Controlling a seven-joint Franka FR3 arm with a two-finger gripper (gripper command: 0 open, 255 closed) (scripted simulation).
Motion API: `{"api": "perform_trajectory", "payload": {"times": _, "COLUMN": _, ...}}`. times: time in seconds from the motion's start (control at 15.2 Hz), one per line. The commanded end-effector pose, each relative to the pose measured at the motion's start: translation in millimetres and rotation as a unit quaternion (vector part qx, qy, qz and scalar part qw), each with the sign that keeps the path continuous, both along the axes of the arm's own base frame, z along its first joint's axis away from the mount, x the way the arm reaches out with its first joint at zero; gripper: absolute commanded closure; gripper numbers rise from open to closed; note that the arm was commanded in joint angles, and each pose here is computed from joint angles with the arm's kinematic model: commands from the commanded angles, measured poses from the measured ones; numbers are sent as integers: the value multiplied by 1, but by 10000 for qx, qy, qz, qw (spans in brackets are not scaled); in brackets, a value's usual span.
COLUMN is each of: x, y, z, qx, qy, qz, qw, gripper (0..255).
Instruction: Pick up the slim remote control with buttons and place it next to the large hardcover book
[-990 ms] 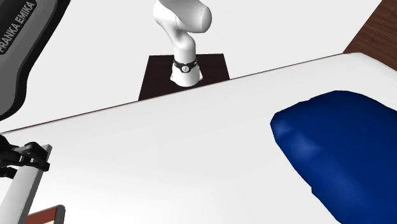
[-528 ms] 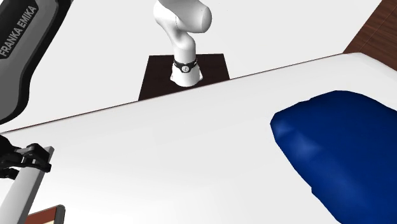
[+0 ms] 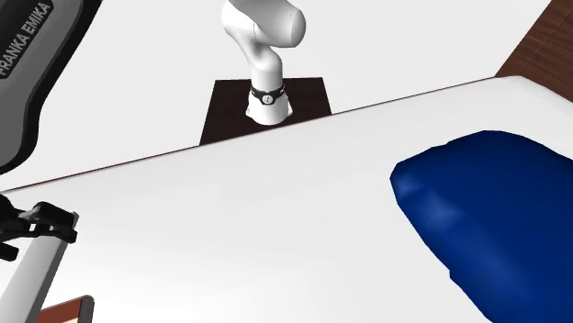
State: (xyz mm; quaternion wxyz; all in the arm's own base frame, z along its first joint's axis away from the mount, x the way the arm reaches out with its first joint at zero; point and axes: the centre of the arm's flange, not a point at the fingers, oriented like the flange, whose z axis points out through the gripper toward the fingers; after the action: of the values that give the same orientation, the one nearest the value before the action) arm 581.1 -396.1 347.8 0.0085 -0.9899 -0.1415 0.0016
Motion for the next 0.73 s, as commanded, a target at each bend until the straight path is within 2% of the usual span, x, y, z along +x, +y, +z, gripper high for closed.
{"api": "perform_trajectory", "payload": {"times": 0.0, "x": 0, "y": -1, "z": 19, "qx": 0, "qy": -1, "qz": 0, "qw": 10000, "gripper": 0}}
{"api": "perform_trajectory", "payload": {"times": 0.13, "x": 0, "y": -1, "z": 43, "qx": 0, "qy": -1, "qz": 0, "qw": 10000, "gripper": 0}}
{"api": "perform_trajectory", "payload": {"times": 0.66, "x": 0, "y": -1, "z": 43, "qx": 0, "qy": -1, "qz": 0, "qw": 10000, "gripper": 0}}
